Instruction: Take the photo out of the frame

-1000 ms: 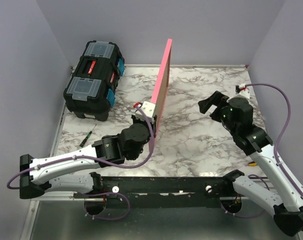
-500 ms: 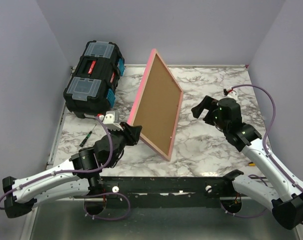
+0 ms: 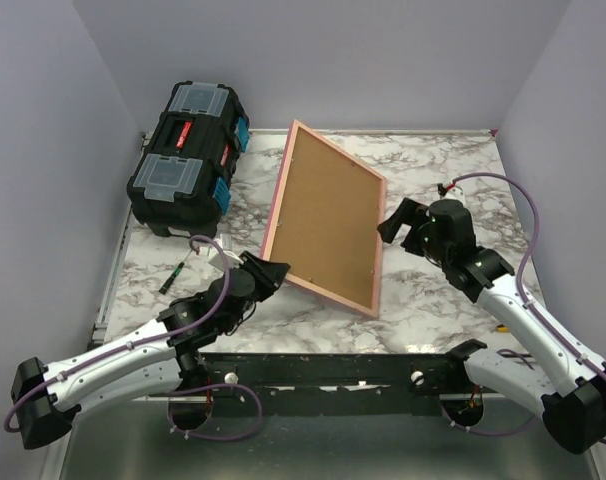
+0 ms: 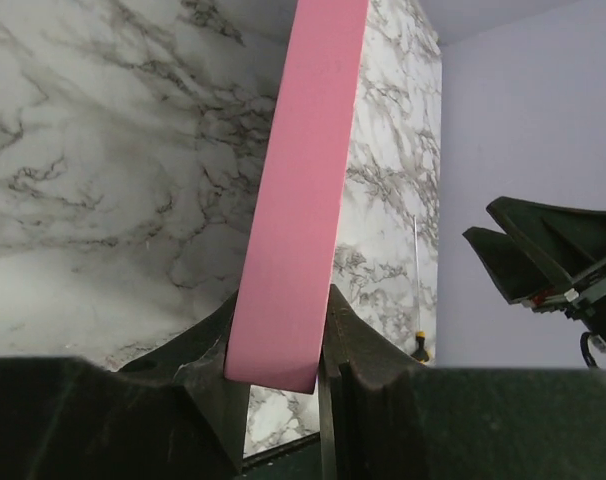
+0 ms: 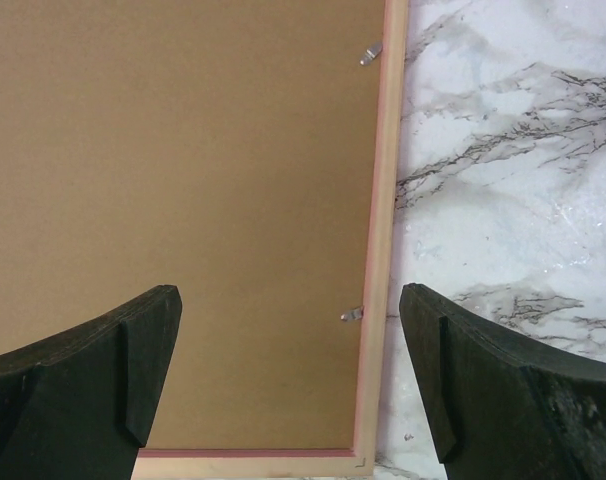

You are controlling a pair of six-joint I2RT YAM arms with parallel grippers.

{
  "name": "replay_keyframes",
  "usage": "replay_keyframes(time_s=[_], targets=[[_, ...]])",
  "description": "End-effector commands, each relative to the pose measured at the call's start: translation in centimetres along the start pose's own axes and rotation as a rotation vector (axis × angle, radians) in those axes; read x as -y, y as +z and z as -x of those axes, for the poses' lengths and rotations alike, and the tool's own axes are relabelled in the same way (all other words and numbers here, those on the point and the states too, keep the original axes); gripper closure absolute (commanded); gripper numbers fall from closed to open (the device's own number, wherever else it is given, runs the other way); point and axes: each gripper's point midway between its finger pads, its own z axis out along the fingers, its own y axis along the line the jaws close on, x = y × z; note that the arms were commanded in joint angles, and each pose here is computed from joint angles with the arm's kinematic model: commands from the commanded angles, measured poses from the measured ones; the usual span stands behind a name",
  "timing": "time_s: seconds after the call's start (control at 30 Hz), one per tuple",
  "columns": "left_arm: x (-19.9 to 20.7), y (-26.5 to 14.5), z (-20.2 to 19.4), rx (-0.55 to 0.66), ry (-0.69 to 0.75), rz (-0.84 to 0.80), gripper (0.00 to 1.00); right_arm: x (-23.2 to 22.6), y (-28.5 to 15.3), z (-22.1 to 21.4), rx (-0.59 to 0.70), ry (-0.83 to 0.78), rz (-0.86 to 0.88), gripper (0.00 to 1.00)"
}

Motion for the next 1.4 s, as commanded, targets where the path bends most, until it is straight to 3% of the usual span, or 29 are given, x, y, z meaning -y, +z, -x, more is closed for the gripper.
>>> replay_keyframes(time_s=[0.0,0.47,0.73,0.83,1.1,1.37], targets=[[-6.0,1.2,-4.5,-0.12,-0.037,0.168,1.0,-0.1,0.4,-0.6,-0.014,0.001,0.017,0.0],[-11.0,2.8,-12.1,-0.353,-0.099,0.345,1.0,0.8,0.6,-1.6,-0.03,-0.009,-0.003,0.0],[-14.6,2.7,-13.6,-0.365,-0.111,0.469,0.98,1.1,0.7,-1.8,-0.032,-0.018,-0.012,0.0],[-15.0,2.8,-14.3,-0.386,-0.114,0.473,0.93,1.2,0.7,-1.8,-0.033,-0.019,-0.014,0.0],[-17.2,2.9,-15.8,-0.417,-0.122,0.495,0.93,1.5,1.0,-2.4,-0.044,-0.017,-0.021,0.0],[-18.2,2.8,-16.0,-0.406,-0.12,0.462,0.67,2.0,1.0,-3.1,-0.049,-0.014,-0.027,0.0]])
